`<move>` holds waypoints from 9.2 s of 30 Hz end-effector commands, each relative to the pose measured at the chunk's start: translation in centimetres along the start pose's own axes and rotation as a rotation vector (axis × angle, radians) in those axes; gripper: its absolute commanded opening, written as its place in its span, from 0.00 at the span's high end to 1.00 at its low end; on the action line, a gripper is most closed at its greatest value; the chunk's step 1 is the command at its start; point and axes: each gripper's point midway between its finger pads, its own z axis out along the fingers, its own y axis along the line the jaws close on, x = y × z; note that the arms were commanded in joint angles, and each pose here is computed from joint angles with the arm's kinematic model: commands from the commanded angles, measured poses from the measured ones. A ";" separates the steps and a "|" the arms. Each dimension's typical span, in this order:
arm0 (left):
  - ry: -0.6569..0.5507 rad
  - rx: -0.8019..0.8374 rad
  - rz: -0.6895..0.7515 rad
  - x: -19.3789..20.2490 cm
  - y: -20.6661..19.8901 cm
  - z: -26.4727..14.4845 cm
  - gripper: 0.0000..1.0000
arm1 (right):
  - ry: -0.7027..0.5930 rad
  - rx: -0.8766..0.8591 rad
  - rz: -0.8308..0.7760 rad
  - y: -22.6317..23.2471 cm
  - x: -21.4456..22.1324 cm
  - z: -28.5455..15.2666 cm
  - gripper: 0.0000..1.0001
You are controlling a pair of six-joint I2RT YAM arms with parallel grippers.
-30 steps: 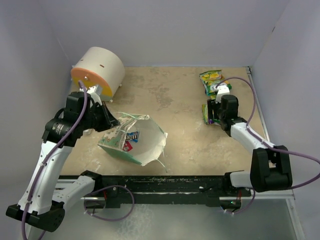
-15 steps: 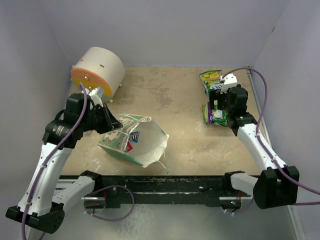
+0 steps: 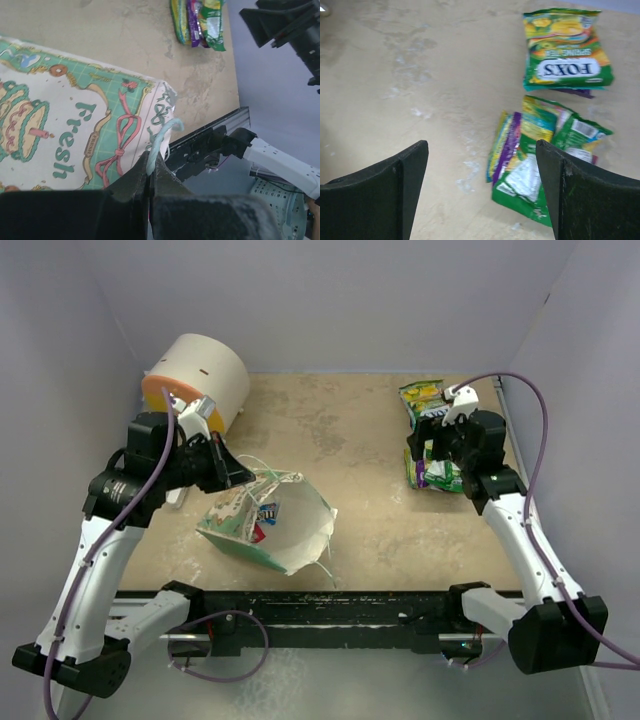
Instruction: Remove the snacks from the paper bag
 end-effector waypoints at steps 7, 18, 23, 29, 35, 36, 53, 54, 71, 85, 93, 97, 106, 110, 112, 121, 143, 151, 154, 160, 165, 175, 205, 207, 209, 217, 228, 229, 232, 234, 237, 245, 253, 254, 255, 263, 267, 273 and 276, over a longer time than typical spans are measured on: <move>0.036 0.339 0.143 2.2 -3.9 -0.2 1.00 | 0.002 -0.495 0.008 14.9 0.7 -1.5 0.11; 0.141 0.046 -0.103 10.9 3.2 -2.9 1.00 | -0.143 -0.869 -0.114 26.1 1.8 -3.5 0.12; 0.116 -0.099 -0.223 12.6 5.6 -4.3 1.00 | -0.195 -0.934 -0.253 27.5 2.7 -4.9 0.12; 0.064 -0.089 -0.293 12.0 5.7 -3.5 1.00 | -0.226 -0.968 -0.351 27.1 2.9 -7.6 0.13; 0.014 -0.024 -0.244 8.8 4.0 -2.0 1.00 | -0.233 -1.043 -0.314 27.9 3.4 -11.6 0.16; 0.009 -0.012 -0.231 8.3 3.6 -2.0 1.00 | -0.229 -1.052 -0.305 28.1 3.5 -12.2 0.17; 0.036 0.127 -0.181 6.7 1.9 1.0 1.00 | -0.183 -1.217 -0.388 38.6 5.7 -23.4 0.34; 0.039 0.130 -0.174 6.8 2.0 1.1 1.00 | -0.179 -1.221 -0.411 39.2 6.3 -23.6 0.36; 0.090 0.099 -0.178 7.8 2.1 0.2 1.00 | -0.449 -0.879 -0.712 44.0 10.6 -15.2 0.58; 0.090 0.069 -0.182 7.4 2.1 -0.2 1.00 | -0.508 -0.715 -0.779 46.1 14.9 -9.4 0.58; 0.095 0.046 -0.175 7.1 2.6 0.5 1.00 | -0.523 -0.624 -0.896 44.2 14.8 -5.5 0.54; 0.106 0.025 -0.188 7.1 3.0 1.0 1.00 | -0.540 -0.627 -0.978 43.6 14.8 -4.1 0.49; 0.103 -0.012 -0.184 6.5 3.8 2.0 1.00 | -0.527 -0.639 -1.003 43.3 15.0 0.0 0.37; 0.101 -0.016 -0.186 6.2 3.9 2.4 1.00 | -0.534 -0.635 -1.006 43.6 15.0 1.3 0.33; 0.101 -0.022 -0.187 6.1 4.0 2.5 1.00 | -0.537 -0.626 -1.013 43.8 14.9 1.9 0.32; 0.088 -0.035 -0.179 5.6 3.8 2.1 1.00 | -0.638 -0.671 -1.021 46.1 12.2 1.0 0.31; 0.113 0.002 -0.176 6.3 3.1 1.5 1.00 | -0.636 -0.543 -0.950 48.9 11.4 7.5 0.24; 0.117 -0.013 -0.160 6.5 3.1 0.8 1.00 | -0.574 -0.494 -0.933 48.7 11.6 11.4 0.36; 0.120 -0.026 -0.148 6.4 3.3 0.6 1.00 | -0.571 -0.513 -0.915 48.9 11.4 12.0 0.46; 0.122 -0.047 -0.146 6.6 3.7 0.6 1.00 | -0.562 -0.532 -0.924 49.3 11.9 13.0 0.48; 0.121 -0.060 -0.149 6.8 4.0 0.4 1.00 | -0.554 -0.543 -0.949 49.8 12.5 13.5 0.47; 0.111 -0.073 -0.155 6.7 4.2 0.6 1.00 | -0.500 -0.663 -1.091 51.2 15.4 13.7 0.29; 0.002 -0.104 -0.195 3.3 3.6 0.9 1.00 | -0.453 -0.685 -0.952 45.6 10.3 8.4 1.00; -0.002 -0.098 -0.195 3.1 3.4 0.8 1.00 | -0.441 -0.717 -0.934 45.2 10.9 7.0 1.00; -0.004 -0.098 -0.192 3.1 3.4 0.8 1.00 | -0.423 -0.757 -0.912 44.9 11.8 5.5 1.00; -0.035 -0.010 -0.139 2.0 1.2 -0.1 1.00 | -0.434 -0.830 -0.912 44.7 14.2 1.7 1.00; 0.000 0.154 -0.094 2.5 -2.2 -1.9 1.00 | -0.514 -0.612 -1.041 47.5 11.8 5.2 0.64; 0.006 0.158 -0.094 2.8 -2.2 -1.9 1.00 | -0.510 -0.601 -1.052 47.6 11.9 5.7 0.62; 0.029 0.149 -0.101 3.6 -1.8 -2.0 1.00 | -0.502 -0.593 -1.063 47.7 12.6 7.0 0.59; 0.033 0.156 -0.101 3.8 -1.8 -2.0 1.00 | -0.497 -0.600 -1.061 47.6 13.1 7.6 0.56; 0.039 0.163 -0.094 3.9 -1.9 -2.1 1.00 | -0.479 -0.573 -1.041 47.1 13.2 8.8 0.54; 0.021 0.093 -0.042 3.3 -1.1 -2.5 1.00 | -0.472 -0.611 -0.943 44.7 13.5 8.2 0.46; 0.066 0.204 -0.017 3.3 -2.6 -1.4 1.00 | -0.484 -0.609 -0.947 46.9 12.6 9.7 0.34; 0.074 0.216 -0.009 3.3 -2.8 -1.4 1.00 | -0.486 -0.601 -0.954 47.1 12.5 10.0 0.33; 0.081 0.224 -0.003 3.2 -2.9 -1.3 1.00 | -0.487 -0.597 -0.958 47.4 12.4 10.4 0.32; 0.108 0.268 0.025 3.5 -3.6 -1.4 1.00 | -0.461 -0.599 -1.017 48.6 13.5 13.0 0.34; 0.120 0.248 0.019 3.7 -3.1 -1.1 1.00 | -0.480 -0.697 -1.064 49.3 14.9 12.2 0.32; 0.124 0.244 0.011 3.8 -2.9 -0.9 1.00 | -0.411 -0.628 -1.064 49.4 14.9 14.7 0.35; 0.117 0.227 0.005 3.9 -2.7 -1.1 1.00 | -0.380 -0.603 -1.070 48.9 14.8 15.6 0.43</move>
